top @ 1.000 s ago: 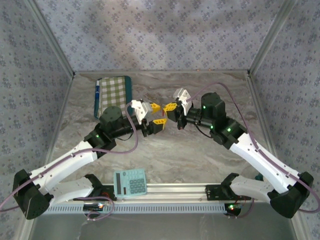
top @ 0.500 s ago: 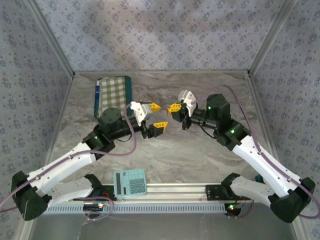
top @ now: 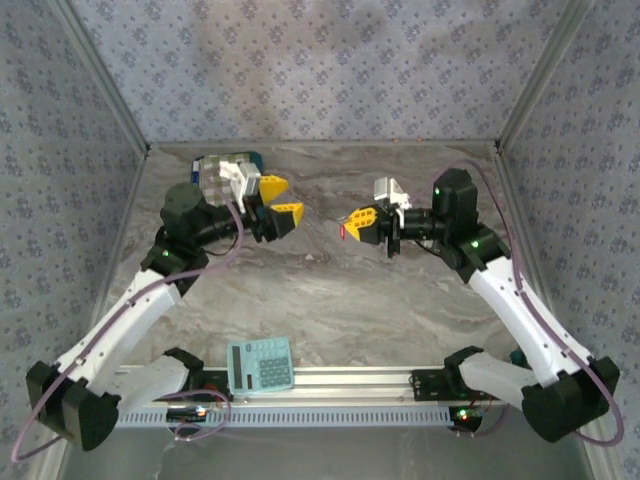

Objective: Remove the keys from the keyring

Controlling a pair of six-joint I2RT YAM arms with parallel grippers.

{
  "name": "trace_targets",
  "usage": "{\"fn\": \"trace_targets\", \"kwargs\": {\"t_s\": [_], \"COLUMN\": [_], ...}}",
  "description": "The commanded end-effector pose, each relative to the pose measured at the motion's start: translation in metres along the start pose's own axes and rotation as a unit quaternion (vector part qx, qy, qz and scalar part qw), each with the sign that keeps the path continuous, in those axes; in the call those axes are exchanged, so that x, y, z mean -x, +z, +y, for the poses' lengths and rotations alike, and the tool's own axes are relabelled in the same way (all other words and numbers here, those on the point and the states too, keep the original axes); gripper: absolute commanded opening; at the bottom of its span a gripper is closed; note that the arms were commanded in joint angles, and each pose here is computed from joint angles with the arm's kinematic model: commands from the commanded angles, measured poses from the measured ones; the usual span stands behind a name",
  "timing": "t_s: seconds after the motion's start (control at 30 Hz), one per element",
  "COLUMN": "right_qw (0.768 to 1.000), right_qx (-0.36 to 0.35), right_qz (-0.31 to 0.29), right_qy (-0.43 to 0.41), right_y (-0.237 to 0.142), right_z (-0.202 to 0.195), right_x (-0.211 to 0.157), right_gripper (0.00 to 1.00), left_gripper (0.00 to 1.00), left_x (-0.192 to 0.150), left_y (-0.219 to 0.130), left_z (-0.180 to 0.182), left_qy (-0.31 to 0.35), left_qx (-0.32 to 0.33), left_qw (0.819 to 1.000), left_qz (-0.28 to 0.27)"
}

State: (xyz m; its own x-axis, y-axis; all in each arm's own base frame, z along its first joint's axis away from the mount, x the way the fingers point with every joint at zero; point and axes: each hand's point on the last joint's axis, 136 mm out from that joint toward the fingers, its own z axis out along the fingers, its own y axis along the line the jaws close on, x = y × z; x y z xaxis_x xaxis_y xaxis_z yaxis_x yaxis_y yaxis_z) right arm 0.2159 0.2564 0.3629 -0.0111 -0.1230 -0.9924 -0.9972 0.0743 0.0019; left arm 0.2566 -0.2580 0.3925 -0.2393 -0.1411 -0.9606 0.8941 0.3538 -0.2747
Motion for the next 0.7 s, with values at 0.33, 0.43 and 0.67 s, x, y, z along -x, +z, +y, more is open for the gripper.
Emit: {"fn": "trace_targets", "kwargs": {"t_s": [0.33, 0.43, 0.67], "right_qw": [0.972, 0.970, 0.970], "right_qx": [0.225, 0.235, 0.237], "right_qz": [-0.054, -0.055, -0.055], "right_qy": [-0.028, -0.028, -0.027], "right_y": [-0.001, 0.000, 0.006], "right_z": [0.057, 0.058, 0.050], "right_x": [0.060, 0.063, 0.064], "right_gripper": [0.00, 0.00, 0.00], "left_gripper": [0.67, 0.74, 0.75], "left_x": [0.042, 0.044, 0.034], "left_y": [0.016, 0.018, 0.025], "left_z": [-0.059, -0.072, -0.101], "left_qy": [-0.114, -0.114, -0.125], "left_qx": [-0.239, -0.263, -0.316], "left_qw": [0.964, 0.957, 0.936], "left_qz": [0.026, 0.039, 0.087]}}
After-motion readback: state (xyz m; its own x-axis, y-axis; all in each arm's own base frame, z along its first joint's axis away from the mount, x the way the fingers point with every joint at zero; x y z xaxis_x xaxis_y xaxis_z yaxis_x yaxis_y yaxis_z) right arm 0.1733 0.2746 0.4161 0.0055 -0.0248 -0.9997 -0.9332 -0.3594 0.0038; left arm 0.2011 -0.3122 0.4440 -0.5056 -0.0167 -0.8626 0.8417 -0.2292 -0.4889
